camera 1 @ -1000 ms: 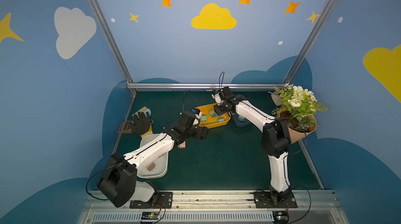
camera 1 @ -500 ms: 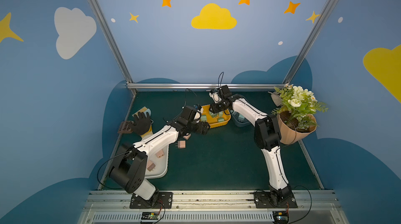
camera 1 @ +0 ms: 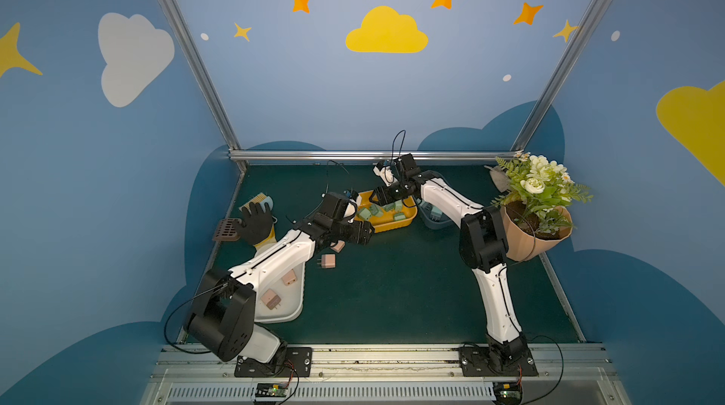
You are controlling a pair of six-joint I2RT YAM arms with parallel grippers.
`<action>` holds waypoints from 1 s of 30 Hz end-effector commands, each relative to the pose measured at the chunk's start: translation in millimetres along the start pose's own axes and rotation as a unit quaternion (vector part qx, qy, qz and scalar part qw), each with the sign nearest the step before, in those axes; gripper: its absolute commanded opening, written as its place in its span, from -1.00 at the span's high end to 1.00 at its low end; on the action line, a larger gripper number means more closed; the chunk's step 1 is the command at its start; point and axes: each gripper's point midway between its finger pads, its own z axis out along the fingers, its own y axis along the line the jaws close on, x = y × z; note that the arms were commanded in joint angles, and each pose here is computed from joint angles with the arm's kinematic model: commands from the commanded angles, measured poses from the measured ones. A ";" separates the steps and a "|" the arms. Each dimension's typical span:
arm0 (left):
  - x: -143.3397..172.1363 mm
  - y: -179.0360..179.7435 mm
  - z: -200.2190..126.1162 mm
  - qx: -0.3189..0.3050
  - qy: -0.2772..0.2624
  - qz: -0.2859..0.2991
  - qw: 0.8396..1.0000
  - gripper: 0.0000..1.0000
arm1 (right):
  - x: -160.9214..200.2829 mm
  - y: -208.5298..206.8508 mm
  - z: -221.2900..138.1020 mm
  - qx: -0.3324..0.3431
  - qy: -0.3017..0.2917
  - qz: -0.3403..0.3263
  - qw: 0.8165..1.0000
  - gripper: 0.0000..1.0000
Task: Place the plugs by color into the storage box
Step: Place the plug in the storage box.
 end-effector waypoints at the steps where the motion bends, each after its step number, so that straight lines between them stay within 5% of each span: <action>1: 2.5 2.8 -13.6 -0.007 -0.013 0.003 1.000 -0.73 | -20.5 22.9 -29.5 -0.013 -0.031 -0.012 0.999 -0.36; 10: 24.5 4.2 -39.2 -0.003 -0.031 -0.036 0.999 -0.70 | -6.9 54.2 -48.7 -0.019 -0.025 -0.030 0.999 -0.36; 30: 98.9 31.1 -60.1 -0.055 0.019 -0.132 0.990 -0.65 | 64.3 156.5 -57.6 -0.079 0.024 -0.101 0.991 -0.29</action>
